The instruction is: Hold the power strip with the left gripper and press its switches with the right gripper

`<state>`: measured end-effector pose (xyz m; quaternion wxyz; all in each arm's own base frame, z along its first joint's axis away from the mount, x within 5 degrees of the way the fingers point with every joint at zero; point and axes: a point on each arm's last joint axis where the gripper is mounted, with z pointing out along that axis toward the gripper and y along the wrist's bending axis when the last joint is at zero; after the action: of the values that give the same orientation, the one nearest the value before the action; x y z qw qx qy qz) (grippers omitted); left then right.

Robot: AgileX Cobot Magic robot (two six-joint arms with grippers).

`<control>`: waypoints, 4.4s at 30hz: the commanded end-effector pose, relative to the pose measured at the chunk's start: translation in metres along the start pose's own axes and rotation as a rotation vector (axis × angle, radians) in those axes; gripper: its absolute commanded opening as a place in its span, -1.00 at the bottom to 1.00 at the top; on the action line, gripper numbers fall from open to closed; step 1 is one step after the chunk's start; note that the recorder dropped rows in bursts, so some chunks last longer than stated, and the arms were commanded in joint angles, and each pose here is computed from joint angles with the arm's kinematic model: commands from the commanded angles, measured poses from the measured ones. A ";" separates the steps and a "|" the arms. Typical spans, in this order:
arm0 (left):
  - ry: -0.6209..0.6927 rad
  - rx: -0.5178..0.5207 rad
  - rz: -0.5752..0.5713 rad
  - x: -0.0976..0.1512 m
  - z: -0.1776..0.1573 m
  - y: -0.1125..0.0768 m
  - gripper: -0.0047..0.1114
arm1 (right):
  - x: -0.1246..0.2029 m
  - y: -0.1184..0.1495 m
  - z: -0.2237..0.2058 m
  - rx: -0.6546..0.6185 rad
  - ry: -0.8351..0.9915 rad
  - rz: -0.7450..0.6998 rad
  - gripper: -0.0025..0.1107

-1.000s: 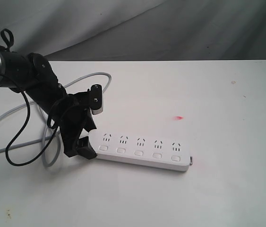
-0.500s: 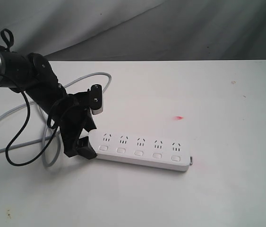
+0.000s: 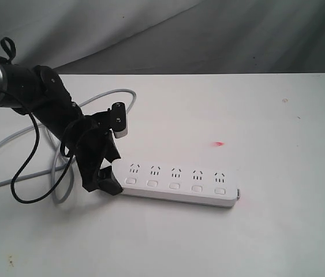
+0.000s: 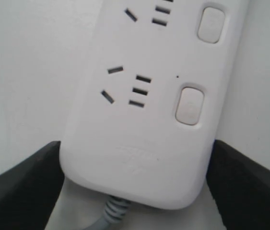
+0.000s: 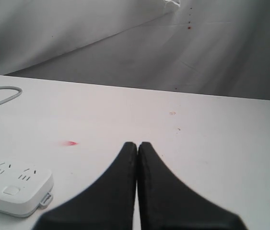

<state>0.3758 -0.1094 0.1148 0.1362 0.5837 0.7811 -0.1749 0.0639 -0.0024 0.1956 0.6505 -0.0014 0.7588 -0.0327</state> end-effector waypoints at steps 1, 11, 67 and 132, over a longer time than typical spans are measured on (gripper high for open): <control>-0.015 0.005 -0.024 -0.002 0.000 -0.001 0.46 | 0.000 -0.001 0.000 0.011 -0.008 -0.005 -0.96; 0.095 -0.137 -0.022 -0.002 -0.025 0.008 0.77 | 0.000 -0.001 0.000 0.011 -0.008 -0.005 -0.96; -0.335 -1.156 -0.501 0.060 -0.313 -0.278 -0.91 | 0.000 -0.001 0.000 0.011 -0.008 -0.005 -0.96; -0.857 -1.002 -0.693 0.150 -0.111 -0.287 -0.91 | 0.000 -0.001 0.000 0.011 -0.008 -0.005 -0.96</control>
<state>0.0576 -0.0046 0.1850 0.6098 0.0513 0.7901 -0.0354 0.0639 -0.0024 0.1956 0.6505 -0.0012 0.7588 -0.0327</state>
